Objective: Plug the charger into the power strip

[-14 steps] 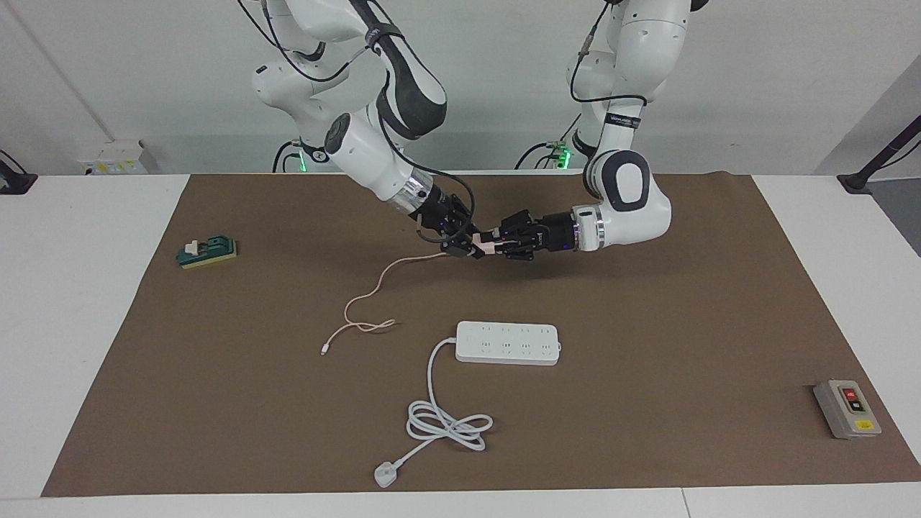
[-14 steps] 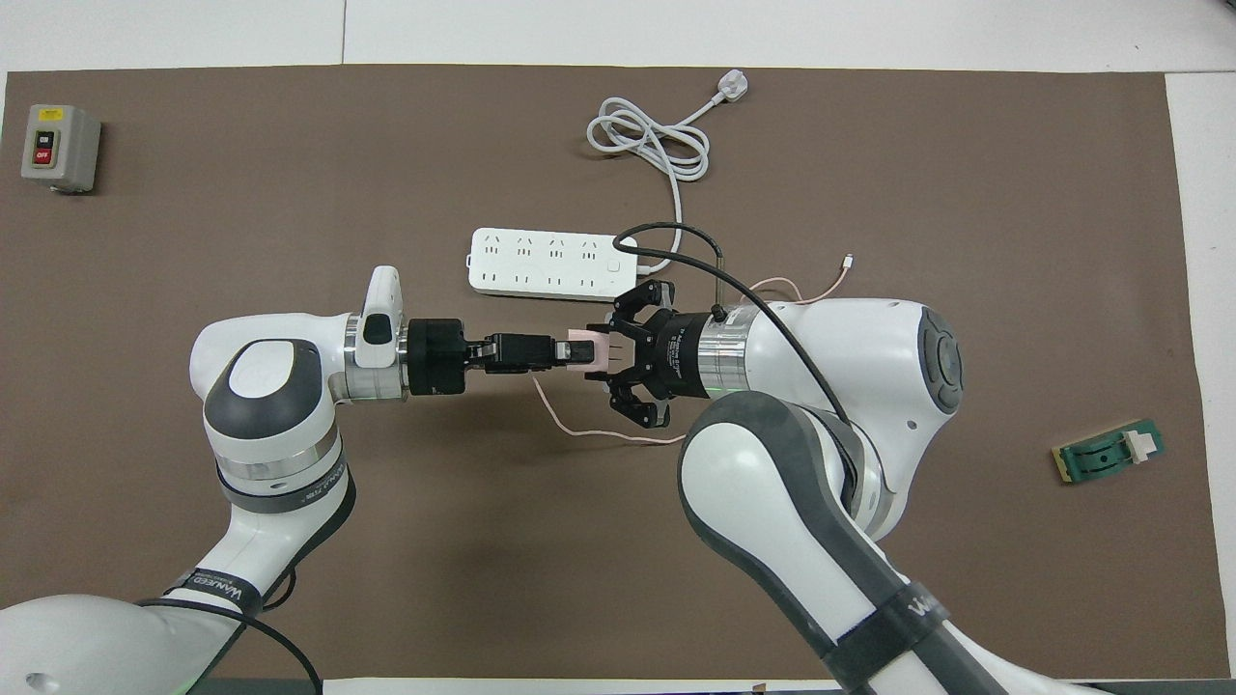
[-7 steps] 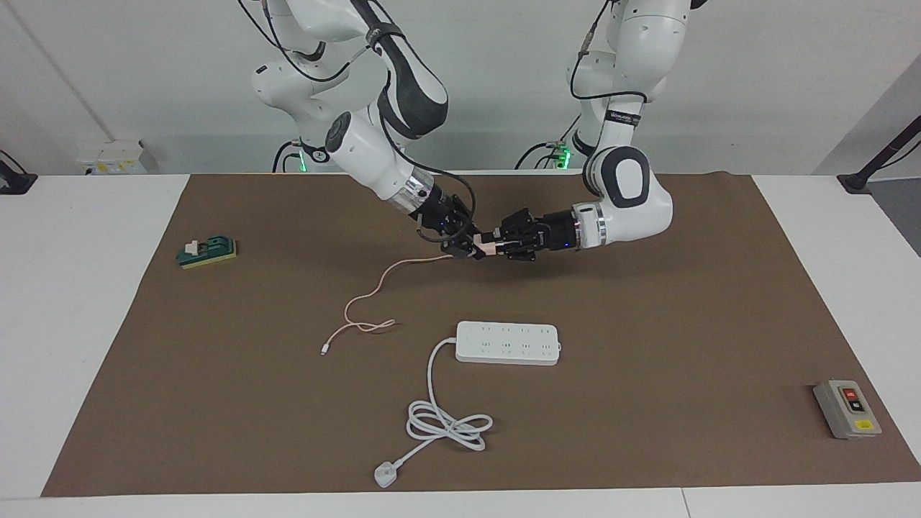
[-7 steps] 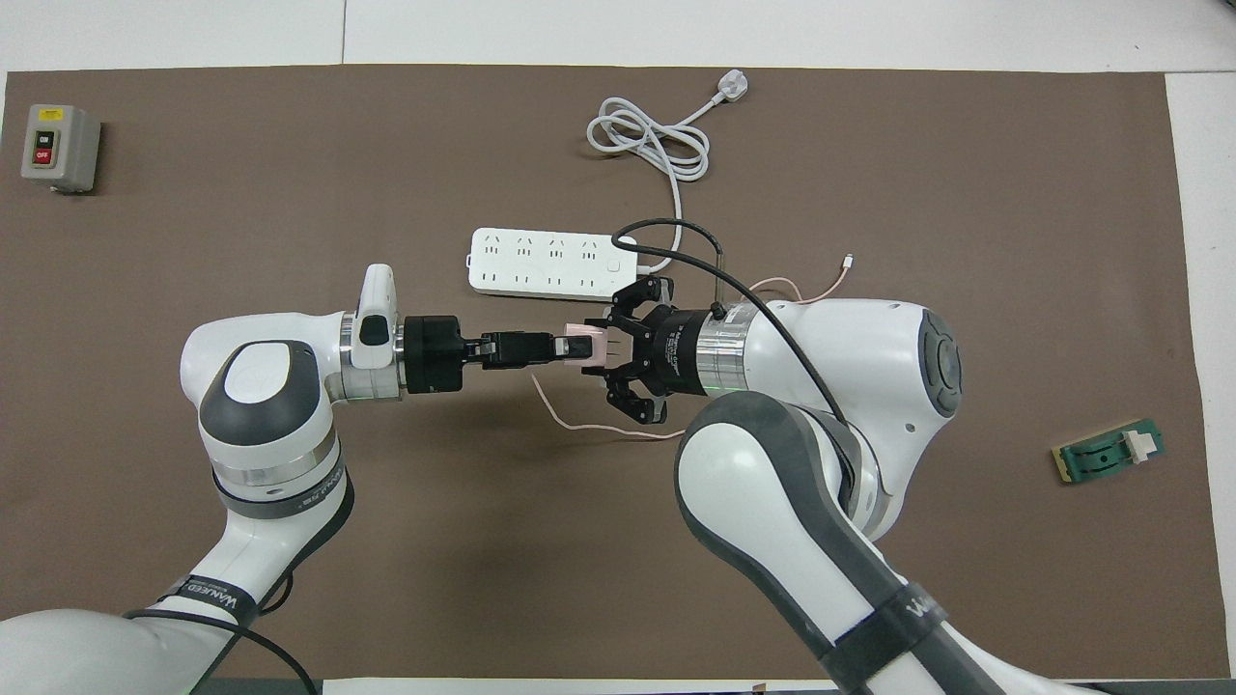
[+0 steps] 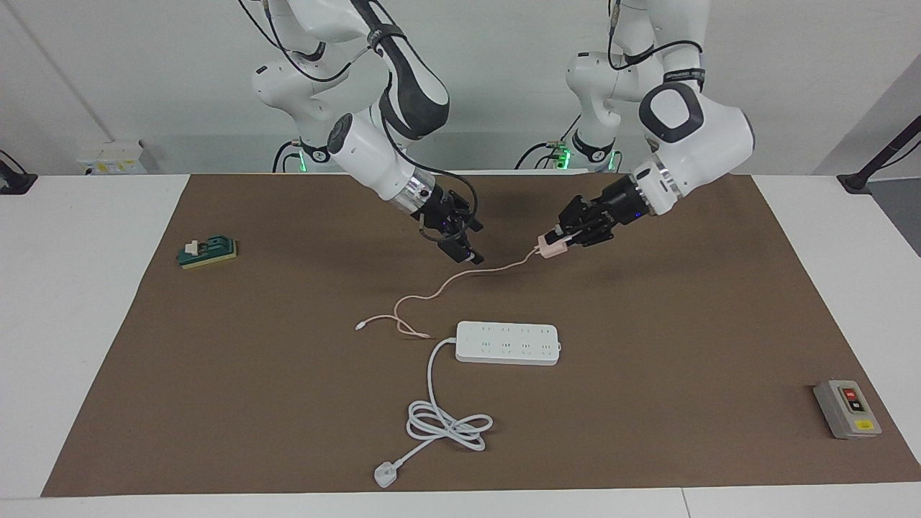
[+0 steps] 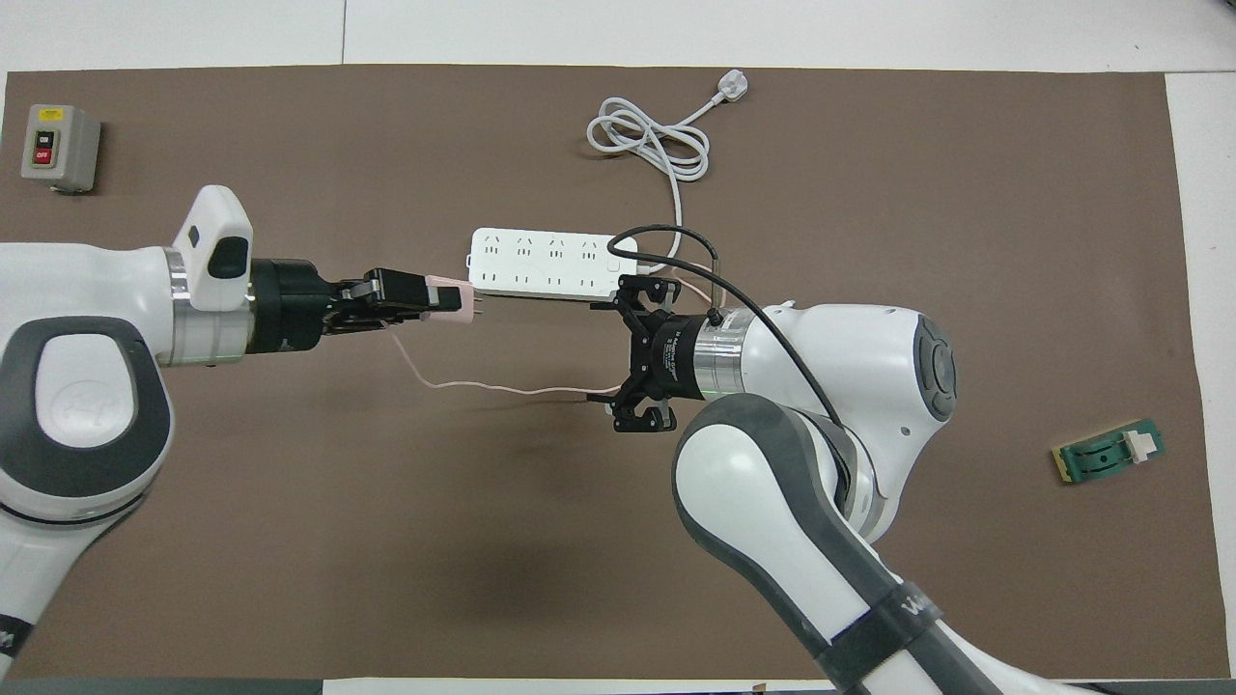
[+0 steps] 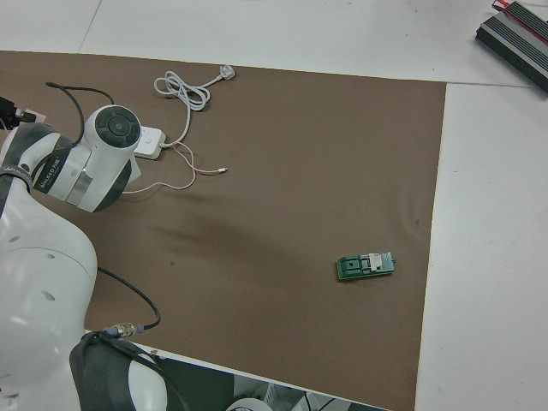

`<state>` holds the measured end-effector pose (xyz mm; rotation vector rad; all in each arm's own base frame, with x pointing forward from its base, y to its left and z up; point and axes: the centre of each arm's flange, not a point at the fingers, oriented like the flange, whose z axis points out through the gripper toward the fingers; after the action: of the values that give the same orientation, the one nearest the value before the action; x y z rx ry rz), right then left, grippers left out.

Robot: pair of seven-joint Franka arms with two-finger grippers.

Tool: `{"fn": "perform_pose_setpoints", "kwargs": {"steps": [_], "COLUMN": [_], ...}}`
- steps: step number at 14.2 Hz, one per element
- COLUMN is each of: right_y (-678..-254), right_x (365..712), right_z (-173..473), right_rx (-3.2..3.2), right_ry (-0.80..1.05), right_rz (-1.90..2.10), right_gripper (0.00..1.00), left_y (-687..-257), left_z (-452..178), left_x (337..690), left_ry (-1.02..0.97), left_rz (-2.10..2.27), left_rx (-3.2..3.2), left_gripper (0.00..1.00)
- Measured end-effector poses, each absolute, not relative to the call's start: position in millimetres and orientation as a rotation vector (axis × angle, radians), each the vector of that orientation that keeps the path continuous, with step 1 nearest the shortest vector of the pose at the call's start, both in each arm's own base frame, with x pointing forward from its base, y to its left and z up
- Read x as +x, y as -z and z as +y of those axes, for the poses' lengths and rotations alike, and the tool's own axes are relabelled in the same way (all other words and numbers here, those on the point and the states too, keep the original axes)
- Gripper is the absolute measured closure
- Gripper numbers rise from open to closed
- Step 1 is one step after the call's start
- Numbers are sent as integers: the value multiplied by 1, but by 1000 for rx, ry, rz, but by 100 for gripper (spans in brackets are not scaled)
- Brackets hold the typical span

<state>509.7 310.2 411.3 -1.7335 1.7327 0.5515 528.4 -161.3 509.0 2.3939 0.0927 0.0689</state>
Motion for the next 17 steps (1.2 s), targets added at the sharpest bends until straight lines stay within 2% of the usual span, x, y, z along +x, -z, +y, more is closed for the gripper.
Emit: {"fn": "perform_pose_setpoints", "kwargs": {"steps": [2, 5, 8, 10, 13, 17], "right_y": [-411, -404, -395, -389, -387, -420], "right_x": [510, 508, 514, 526, 542, 548], "right_z": [309, 305, 280, 239, 152, 70], "right_rx": [-1769, -1927, -2194, -2355, -2551, -2811], "right_ry": [-535, -454, -360, -343, -330, -244], "right_rz": [1701, 1607, 1461, 1323, 1051, 647], "right_gripper": [0, 0, 0, 0, 0, 0], "left_y": [-551, -593, -597, -596, -599, -596], "left_z": [-163, -153, -149, -146, -145, -143], "left_x": [528, 534, 543, 546, 549, 551], "left_ry": [-17, -82, -123, -140, -133, -114], "left_rz": [136, 233, 304, 382, 799, 1165], "left_rx": [2525, 2730, 2795, 2840, 2759, 2658], "left_gripper": [67, 67, 67, 67, 67, 67]}}
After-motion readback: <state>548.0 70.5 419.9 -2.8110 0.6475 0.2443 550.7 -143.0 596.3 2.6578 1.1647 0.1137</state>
